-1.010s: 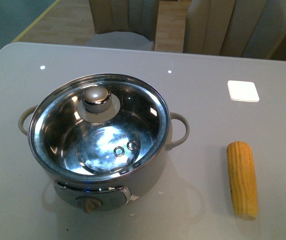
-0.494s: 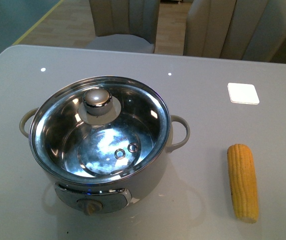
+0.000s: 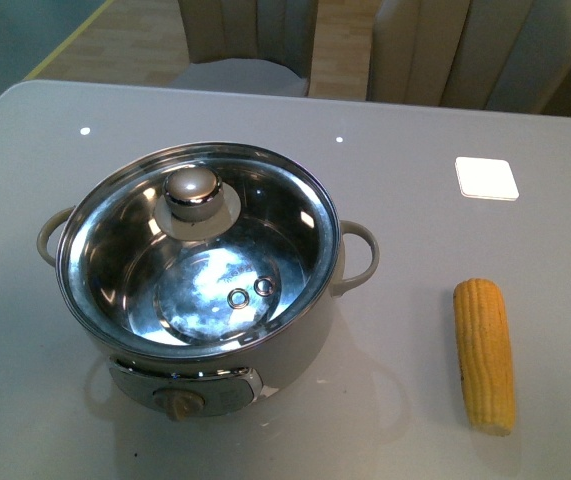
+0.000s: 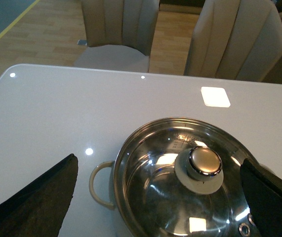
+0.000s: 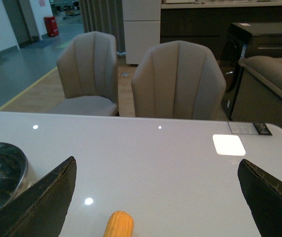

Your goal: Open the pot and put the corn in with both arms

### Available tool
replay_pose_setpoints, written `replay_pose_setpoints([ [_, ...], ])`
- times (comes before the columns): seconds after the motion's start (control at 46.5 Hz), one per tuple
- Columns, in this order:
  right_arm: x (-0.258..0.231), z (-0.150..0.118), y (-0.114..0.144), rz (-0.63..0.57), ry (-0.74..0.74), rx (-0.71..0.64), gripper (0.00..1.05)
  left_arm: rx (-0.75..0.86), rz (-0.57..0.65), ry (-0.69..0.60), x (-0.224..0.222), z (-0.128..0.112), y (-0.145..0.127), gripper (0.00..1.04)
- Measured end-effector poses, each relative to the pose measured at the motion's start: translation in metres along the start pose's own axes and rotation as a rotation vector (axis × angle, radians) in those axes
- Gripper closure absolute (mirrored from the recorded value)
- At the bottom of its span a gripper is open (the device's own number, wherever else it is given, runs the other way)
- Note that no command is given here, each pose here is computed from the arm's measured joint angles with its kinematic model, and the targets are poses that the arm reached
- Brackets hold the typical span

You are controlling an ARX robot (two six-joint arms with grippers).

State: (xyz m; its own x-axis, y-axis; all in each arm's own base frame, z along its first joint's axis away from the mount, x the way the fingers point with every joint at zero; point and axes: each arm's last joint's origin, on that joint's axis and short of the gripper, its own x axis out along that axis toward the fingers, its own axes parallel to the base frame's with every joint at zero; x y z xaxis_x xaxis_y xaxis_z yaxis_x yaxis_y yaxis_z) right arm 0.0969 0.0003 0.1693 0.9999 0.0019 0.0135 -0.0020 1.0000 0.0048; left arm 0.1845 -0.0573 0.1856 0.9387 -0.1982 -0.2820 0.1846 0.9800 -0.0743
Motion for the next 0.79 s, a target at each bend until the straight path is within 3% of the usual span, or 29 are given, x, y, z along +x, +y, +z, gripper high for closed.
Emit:
replay_pose_setpoints([
  [0.387,0.0,0.0,0.0,0.0,0.0,0.0,0.09,0.121,-0.062,0.049,0.066,-0.03,-0.038,0.07],
  [0.795,0.0,0.0,0.0,0.0,0.0,0.0,0.09,0.146,-0.08,0.138,0.106,-0.059,-0.053,0.07],
])
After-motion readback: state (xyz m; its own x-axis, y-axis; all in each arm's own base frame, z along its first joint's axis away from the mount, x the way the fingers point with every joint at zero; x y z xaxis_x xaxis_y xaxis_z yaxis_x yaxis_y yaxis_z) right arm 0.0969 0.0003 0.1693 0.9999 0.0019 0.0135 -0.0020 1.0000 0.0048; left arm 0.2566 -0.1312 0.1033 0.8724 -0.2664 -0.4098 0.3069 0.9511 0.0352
